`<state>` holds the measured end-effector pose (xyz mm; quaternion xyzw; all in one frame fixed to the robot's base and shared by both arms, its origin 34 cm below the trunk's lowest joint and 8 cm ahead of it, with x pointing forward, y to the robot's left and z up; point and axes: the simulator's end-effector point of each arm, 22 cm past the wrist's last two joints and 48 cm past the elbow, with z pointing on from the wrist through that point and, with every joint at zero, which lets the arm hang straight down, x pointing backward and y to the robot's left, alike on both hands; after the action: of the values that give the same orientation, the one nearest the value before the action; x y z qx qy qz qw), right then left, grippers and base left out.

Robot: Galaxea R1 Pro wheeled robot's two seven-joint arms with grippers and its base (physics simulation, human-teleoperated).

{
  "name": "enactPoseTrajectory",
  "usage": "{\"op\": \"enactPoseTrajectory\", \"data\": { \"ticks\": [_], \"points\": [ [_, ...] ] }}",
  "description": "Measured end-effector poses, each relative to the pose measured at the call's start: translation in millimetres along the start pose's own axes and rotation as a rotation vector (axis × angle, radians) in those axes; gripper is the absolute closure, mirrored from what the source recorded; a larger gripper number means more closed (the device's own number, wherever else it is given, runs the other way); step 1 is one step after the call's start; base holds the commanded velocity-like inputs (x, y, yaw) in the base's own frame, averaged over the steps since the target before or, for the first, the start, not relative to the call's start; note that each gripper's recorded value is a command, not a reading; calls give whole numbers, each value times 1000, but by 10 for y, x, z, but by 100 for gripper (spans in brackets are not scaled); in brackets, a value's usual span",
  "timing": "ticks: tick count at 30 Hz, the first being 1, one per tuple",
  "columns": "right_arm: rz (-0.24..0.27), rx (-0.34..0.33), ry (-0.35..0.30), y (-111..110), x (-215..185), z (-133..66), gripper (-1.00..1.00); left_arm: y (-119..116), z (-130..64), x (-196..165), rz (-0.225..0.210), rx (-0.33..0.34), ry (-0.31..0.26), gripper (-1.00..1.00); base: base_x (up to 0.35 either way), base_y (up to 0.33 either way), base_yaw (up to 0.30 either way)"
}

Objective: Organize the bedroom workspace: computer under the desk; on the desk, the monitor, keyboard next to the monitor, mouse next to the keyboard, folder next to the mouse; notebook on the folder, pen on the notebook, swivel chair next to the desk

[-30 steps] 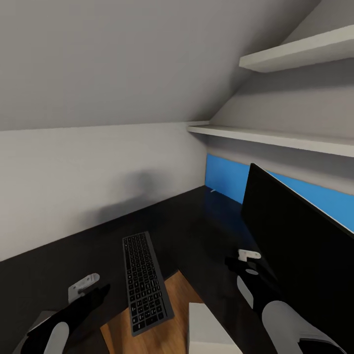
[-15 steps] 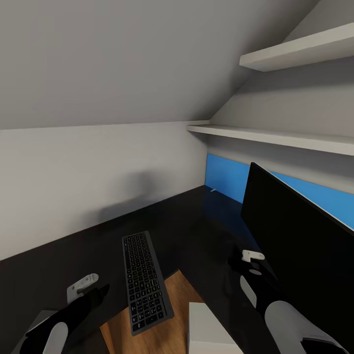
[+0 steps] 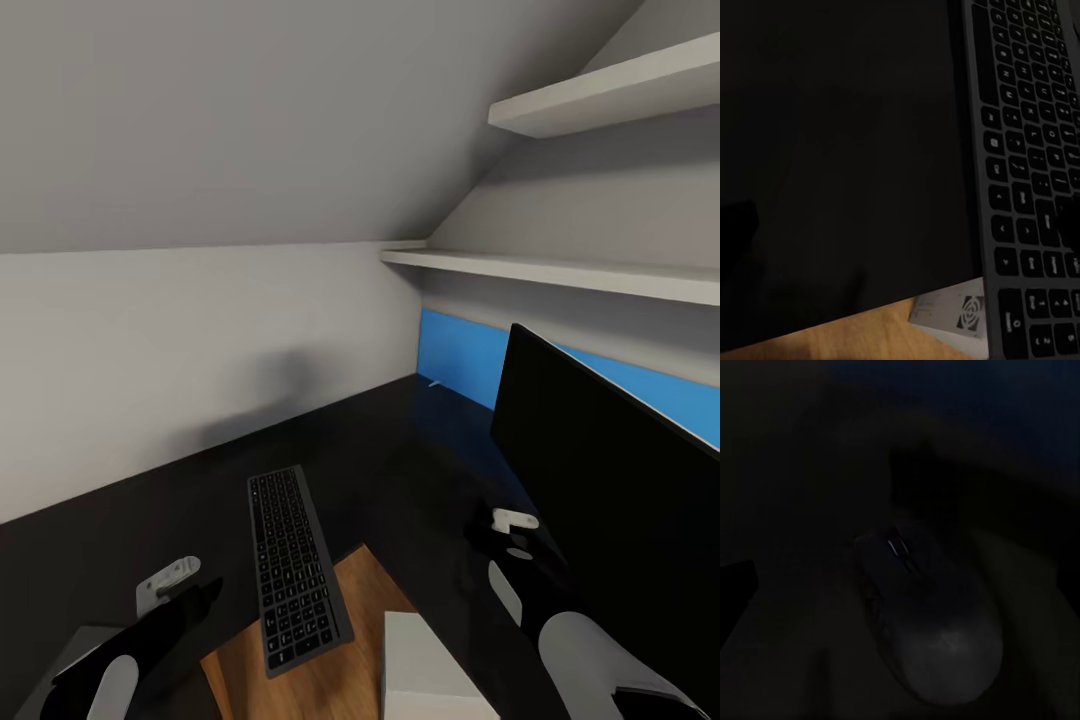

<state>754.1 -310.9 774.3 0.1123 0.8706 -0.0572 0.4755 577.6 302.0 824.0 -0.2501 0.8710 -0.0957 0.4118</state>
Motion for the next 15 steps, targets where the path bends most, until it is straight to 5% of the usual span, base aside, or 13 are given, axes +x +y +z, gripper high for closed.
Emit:
{"op": "enactPoseTrajectory", "data": {
  "ticks": [15],
  "points": [
    [0, -3, 0, 6, 195, 128, -100, 84, 152, 157, -1, 1, 0, -100, 0, 0, 0]
  ]
}}
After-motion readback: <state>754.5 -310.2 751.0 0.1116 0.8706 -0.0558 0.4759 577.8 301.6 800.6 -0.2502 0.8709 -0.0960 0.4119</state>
